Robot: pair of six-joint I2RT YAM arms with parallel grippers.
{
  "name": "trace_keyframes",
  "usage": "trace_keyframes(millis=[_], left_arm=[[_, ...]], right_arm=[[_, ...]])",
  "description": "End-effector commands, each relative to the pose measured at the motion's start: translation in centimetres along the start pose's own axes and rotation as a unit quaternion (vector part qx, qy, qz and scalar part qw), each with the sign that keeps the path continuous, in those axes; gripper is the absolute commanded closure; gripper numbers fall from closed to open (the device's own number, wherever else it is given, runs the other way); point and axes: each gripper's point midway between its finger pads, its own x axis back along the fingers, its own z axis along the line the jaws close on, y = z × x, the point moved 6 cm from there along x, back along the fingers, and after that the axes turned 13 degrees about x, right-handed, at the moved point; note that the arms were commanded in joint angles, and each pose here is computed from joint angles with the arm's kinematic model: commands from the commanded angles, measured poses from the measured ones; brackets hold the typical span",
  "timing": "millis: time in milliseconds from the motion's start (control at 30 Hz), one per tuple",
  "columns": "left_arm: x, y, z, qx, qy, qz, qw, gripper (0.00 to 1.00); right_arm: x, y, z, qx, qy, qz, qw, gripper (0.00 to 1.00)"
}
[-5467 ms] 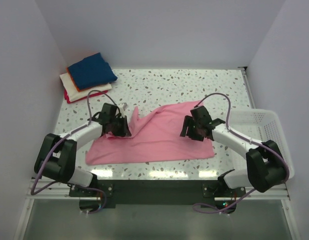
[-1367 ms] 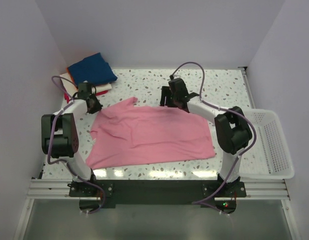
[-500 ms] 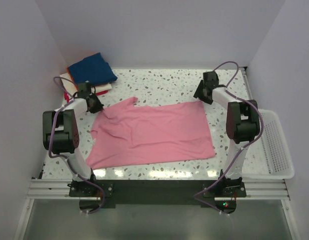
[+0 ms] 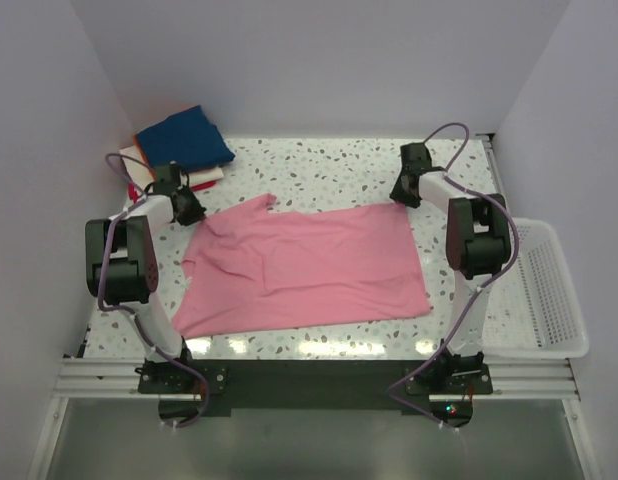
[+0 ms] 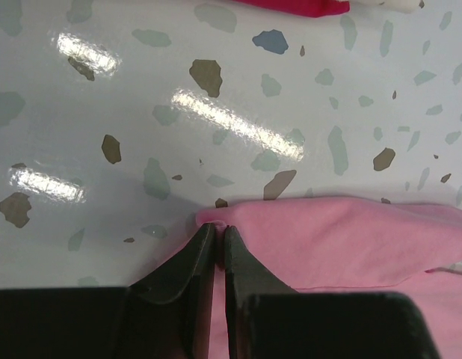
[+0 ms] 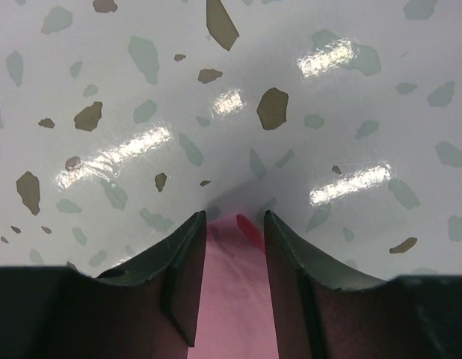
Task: Fold and stack the t-shirts
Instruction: Fold the tshirt
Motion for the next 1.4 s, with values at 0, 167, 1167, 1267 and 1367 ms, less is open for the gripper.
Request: trace_keyframes(millis=[0,167,1167,1267,1367], left_arm=[[-0.2,2.1,-1.0,0.007,-0.024,-0.027,0.999,0.86],[-0.3,2.6,-1.0,0.012,-0.029,-0.03,0.999,0.86],[-0.5,6.1,-1.8,0.033,-0.077,-0.055,0.995,0.51],[-1.0,6.0,-1.9,0.031,-0.08,-0.048,0.995,0.54],[-1.3,5.5,-2.3,0.028,-0.098,-0.032,0.994,0.57]], right_arm=[[0.0,0.4,-0.1,0.002,-0.013,0.0,1.0,0.62],[0.2,0.9,-0.1,0.001,-0.014,-0.001,1.0,0.86],[-0.1,2.1,-2.2,-0.054,0.02,0.007,0.998,1.0],[-0.1,2.1,-2.2,-0.054,0.021,0.006,0.998,1.0],[-0.1,2.1,-2.2,-0.054,0.021,0.007,0.998,1.0]])
